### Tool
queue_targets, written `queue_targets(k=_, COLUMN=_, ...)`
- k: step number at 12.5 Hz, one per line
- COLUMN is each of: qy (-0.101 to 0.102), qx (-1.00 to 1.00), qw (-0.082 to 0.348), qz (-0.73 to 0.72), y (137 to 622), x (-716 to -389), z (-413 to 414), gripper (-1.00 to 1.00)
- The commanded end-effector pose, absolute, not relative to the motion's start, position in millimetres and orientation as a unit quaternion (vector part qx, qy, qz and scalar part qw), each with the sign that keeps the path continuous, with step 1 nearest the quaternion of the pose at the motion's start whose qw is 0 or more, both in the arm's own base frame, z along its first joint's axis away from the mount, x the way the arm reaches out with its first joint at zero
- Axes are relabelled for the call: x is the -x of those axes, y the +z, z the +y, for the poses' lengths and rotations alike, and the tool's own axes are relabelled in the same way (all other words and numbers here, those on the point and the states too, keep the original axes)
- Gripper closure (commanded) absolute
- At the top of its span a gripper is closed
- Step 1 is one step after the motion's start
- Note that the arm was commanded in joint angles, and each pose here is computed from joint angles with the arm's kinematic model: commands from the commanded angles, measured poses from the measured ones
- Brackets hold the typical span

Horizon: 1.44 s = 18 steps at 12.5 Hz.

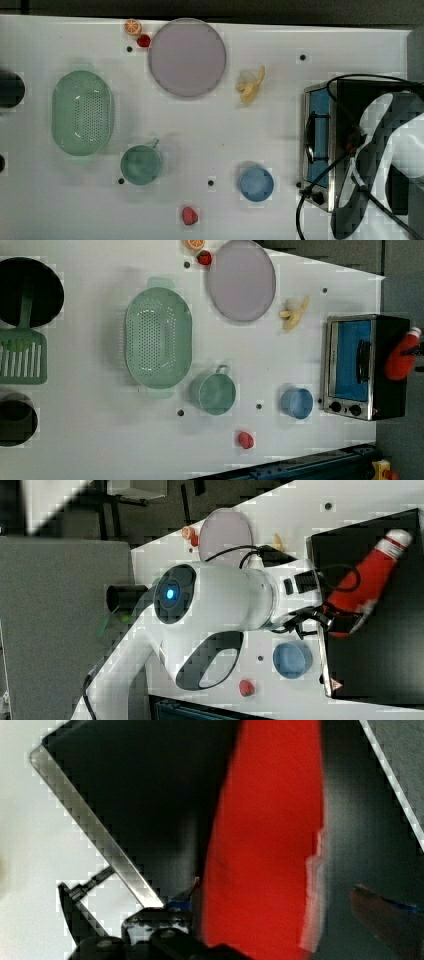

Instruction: Pick ketchup from table and place on oven.

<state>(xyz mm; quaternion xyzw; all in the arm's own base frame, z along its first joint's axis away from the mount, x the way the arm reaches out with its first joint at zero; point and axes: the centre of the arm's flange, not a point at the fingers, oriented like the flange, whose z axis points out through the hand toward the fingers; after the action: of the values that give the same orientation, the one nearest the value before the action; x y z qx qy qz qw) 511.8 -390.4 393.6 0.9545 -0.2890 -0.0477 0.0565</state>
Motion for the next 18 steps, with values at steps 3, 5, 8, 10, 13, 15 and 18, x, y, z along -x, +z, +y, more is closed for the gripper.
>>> queue_targets(k=3, qy=0.008, qx=-0.965, qw=0.056, qz=-0.257, y=464.8, x=-535.8, z=-355.2, gripper=-1.00)
queue_targets(k=5, qy=0.009, qx=-0.976, qw=0.033, qz=-0.216, y=488.7, x=-557.0, z=-293.7, gripper=-1.00)
queue_targets(k=8, qy=-0.007, qx=-0.974, qw=0.000, qz=-0.225, y=526.7, x=-567.3, z=-198.2, gripper=-1.00)
queue_targets(k=10, qy=-0.020, qx=-0.957, qw=-0.014, qz=-0.290, y=553.2, x=-559.7, z=-141.4, gripper=-1.00)
queue_targets(k=13, qy=-0.031, qx=-0.938, qw=-0.024, qz=-0.344, y=585.6, x=-535.7, z=-66.4, gripper=-1.00)
queue_targets(k=15, qy=-0.017, qx=-0.924, qw=-0.014, qz=-0.382, y=609.1, x=-518.6, z=-39.5, gripper=-1.00)
queue_targets(k=18, qy=-0.019, qx=-0.921, qw=0.022, qz=-0.389, y=632.2, x=-484.3, z=-33.6, gripper=-1.00)
